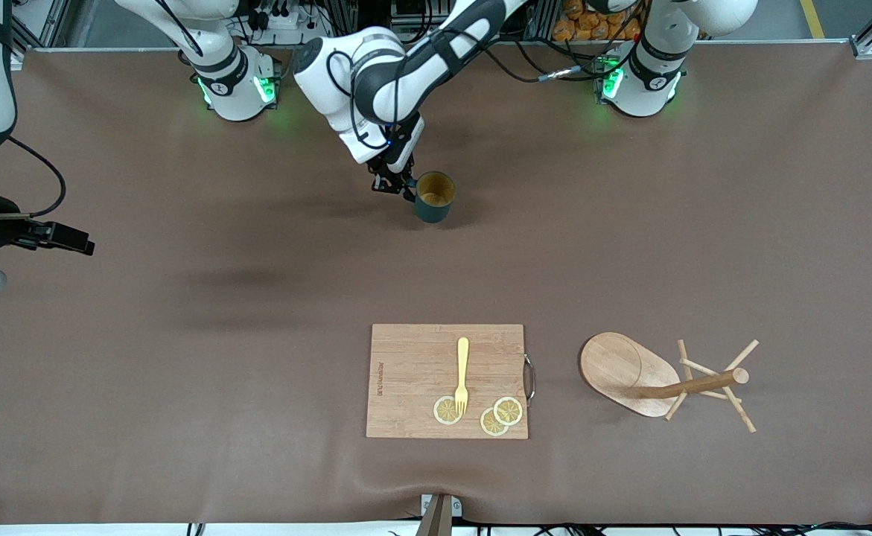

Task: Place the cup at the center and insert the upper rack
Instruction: 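Lift the mug by its handle with the left gripper toward the mug tree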

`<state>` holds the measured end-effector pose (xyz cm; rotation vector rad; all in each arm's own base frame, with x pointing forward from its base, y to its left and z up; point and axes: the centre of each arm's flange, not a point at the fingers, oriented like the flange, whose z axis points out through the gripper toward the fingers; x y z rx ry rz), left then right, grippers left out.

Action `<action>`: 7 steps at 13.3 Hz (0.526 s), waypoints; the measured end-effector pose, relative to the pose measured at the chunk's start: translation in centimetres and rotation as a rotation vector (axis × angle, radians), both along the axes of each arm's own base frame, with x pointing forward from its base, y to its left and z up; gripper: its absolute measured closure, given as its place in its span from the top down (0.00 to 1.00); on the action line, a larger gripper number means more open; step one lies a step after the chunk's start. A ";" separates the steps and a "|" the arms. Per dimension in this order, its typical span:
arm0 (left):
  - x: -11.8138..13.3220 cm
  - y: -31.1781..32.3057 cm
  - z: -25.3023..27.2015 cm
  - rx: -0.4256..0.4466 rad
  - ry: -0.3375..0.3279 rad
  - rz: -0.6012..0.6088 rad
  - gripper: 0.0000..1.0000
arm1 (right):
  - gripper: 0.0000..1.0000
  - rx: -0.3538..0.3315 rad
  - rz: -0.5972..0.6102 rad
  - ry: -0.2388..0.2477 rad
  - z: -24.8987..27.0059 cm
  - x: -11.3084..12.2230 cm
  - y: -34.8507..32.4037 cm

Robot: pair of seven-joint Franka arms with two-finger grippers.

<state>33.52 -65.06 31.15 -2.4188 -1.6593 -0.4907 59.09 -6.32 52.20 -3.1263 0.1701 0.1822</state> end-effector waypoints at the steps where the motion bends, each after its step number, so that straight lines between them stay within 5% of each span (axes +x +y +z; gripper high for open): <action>1: 1.6 0.6 1.8 -0.043 0.003 0.009 0.21 | 1.00 0.000 0.002 -0.002 0.1 0.0 0.1; 7: 11.9 7.4 13.5 -0.316 0.070 0.022 0.21 | 1.00 -0.001 0.021 -0.020 1.0 0.3 1.2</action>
